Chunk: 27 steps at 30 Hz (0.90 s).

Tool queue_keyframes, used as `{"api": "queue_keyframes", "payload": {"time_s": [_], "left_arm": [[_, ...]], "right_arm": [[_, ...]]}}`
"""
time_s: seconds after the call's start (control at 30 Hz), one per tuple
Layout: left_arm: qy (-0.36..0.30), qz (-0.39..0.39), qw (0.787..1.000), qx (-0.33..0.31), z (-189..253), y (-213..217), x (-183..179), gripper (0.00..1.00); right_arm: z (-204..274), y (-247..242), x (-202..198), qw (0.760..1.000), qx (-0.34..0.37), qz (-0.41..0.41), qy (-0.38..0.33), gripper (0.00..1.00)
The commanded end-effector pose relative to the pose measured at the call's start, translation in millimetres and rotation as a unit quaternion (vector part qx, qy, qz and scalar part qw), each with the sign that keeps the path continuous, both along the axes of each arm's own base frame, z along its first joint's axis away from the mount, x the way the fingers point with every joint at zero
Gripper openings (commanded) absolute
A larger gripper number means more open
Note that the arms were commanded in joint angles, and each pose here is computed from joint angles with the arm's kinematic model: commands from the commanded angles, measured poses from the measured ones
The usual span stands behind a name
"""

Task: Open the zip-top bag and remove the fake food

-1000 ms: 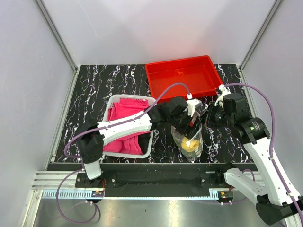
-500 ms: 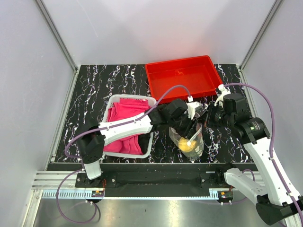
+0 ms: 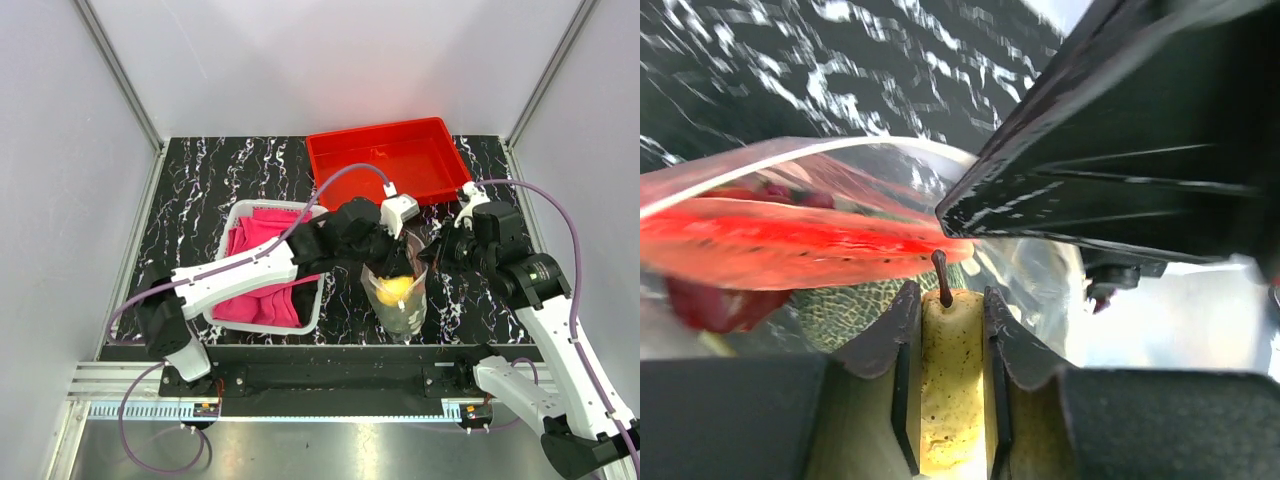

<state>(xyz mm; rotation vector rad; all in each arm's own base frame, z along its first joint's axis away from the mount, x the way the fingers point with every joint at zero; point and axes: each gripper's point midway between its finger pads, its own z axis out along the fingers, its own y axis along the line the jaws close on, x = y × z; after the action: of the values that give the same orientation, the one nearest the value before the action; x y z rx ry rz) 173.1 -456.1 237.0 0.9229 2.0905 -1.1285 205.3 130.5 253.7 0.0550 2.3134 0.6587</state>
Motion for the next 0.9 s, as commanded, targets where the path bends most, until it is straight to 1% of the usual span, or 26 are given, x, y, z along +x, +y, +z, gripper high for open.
{"api": "queue_keyframes", "payload": {"time_s": [0.0, 0.1, 0.13, 0.17, 0.2, 0.33, 0.47, 0.5, 0.57, 0.63, 0.73, 0.77, 0.8, 0.83, 0.87], "left_arm": [[-0.085, 0.021, 0.992, -0.087, 68, 9, 9, 0.00], [-0.116, 0.028, 0.985, -0.126, 85, 15, 9, 0.00], [-0.132, 0.035, 0.980, -0.147, 99, 21, 9, 0.00], [-0.140, 0.041, 0.977, -0.157, 104, 25, 10, 0.00], [-0.160, 0.058, 0.968, -0.183, 120, 26, 16, 0.00], [-0.195, 0.096, 0.950, -0.223, 147, 39, 25, 0.00], [-0.240, 0.122, 0.929, -0.253, 189, 54, 34, 0.00], [-0.256, 0.148, 0.924, -0.245, 193, 62, 46, 0.00], [-0.269, 0.177, 0.914, -0.247, 207, 74, 59, 0.00], [-0.277, 0.204, 0.906, -0.245, 211, 87, 80, 0.00], [-0.254, 0.254, 0.902, -0.238, 201, 105, 123, 0.00], [-0.240, 0.276, 0.900, -0.235, 192, 111, 146, 0.00], [-0.235, 0.282, 0.900, -0.233, 187, 111, 157, 0.00], [-0.232, 0.289, 0.899, -0.231, 182, 113, 169, 0.00], [-0.232, 0.306, 0.894, -0.233, 182, 119, 185, 0.00]], "right_arm": [[5, -13, 8, 0.998, -0.006, -0.050, -0.027, 0.00], [2, -16, 8, 0.998, -0.008, -0.062, -0.025, 0.00], [2, -14, 7, 0.998, -0.004, -0.055, -0.023, 0.00], [2, -12, 8, 0.998, -0.001, -0.051, -0.025, 0.00], [1, -10, 8, 0.999, 0.001, -0.048, -0.022, 0.00], [-1, -7, 7, 0.999, 0.007, -0.039, -0.022, 0.00], [1, -5, 5, 0.999, 0.021, -0.038, -0.032, 0.00], [2, -4, 5, 0.998, 0.024, -0.039, -0.034, 0.00], [4, -5, 4, 0.998, 0.029, -0.041, -0.038, 0.00], [5, -7, 5, 0.997, 0.029, -0.049, -0.043, 0.00], [8, -14, 7, 0.995, 0.030, -0.077, -0.049, 0.00], [10, -17, 6, 0.994, 0.033, -0.090, -0.055, 0.00], [10, -23, 9, 0.991, 0.038, -0.120, -0.054, 0.00], [8, -25, 8, 0.990, 0.038, -0.126, -0.053, 0.00], [10, -25, 6, 0.989, 0.043, -0.127, -0.057, 0.00]]}}
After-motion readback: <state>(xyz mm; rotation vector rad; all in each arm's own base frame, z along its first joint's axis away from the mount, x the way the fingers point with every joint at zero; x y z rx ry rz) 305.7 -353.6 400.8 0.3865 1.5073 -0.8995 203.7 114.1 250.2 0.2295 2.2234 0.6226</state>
